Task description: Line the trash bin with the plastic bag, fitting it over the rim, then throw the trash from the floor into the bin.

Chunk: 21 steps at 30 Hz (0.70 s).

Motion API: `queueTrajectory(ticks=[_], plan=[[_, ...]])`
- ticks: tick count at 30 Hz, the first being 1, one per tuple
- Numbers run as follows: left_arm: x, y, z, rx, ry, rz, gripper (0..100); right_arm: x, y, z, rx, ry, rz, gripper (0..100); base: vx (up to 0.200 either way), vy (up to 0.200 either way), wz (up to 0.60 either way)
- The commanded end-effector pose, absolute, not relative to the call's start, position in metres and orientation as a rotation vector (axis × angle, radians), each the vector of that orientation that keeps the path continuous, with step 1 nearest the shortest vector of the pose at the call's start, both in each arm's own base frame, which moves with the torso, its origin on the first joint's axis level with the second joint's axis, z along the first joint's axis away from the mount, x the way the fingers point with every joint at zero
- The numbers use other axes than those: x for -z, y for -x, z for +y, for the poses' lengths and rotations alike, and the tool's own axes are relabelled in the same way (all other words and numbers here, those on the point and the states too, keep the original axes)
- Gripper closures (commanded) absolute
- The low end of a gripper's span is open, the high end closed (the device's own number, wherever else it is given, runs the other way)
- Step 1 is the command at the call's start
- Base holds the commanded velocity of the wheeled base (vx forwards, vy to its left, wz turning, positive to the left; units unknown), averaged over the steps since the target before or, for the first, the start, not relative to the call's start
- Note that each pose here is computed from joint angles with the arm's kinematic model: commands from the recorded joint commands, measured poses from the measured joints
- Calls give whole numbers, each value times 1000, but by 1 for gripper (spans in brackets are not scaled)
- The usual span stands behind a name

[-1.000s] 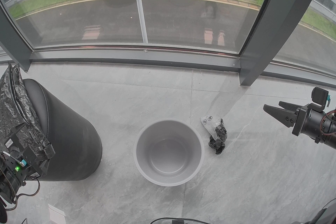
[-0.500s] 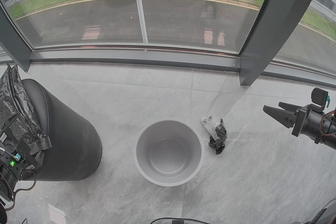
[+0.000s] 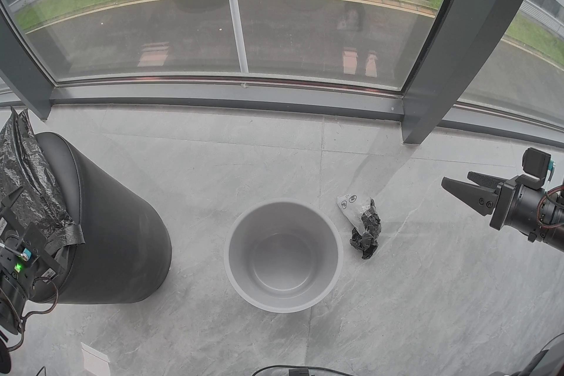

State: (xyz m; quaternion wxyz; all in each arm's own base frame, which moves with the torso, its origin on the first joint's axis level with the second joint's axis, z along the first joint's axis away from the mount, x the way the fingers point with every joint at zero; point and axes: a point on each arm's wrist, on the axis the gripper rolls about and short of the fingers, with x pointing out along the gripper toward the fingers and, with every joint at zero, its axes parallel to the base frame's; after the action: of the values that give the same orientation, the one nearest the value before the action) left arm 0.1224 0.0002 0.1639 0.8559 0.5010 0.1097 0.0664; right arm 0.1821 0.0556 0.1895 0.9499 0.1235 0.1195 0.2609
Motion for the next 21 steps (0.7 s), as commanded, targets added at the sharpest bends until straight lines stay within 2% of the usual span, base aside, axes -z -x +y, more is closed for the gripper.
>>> queueTrajectory(ticks=[1, 21], plan=[[-164, -129, 0, -142, -1053, 233, 0, -190, -182, 56, -532, -252, 243, 0, 0, 0, 0], [-167, -165, -1, -183, -1036, 237, 0, -190, -182, 56, -532, -252, 243, 0, 0, 0, 0]])
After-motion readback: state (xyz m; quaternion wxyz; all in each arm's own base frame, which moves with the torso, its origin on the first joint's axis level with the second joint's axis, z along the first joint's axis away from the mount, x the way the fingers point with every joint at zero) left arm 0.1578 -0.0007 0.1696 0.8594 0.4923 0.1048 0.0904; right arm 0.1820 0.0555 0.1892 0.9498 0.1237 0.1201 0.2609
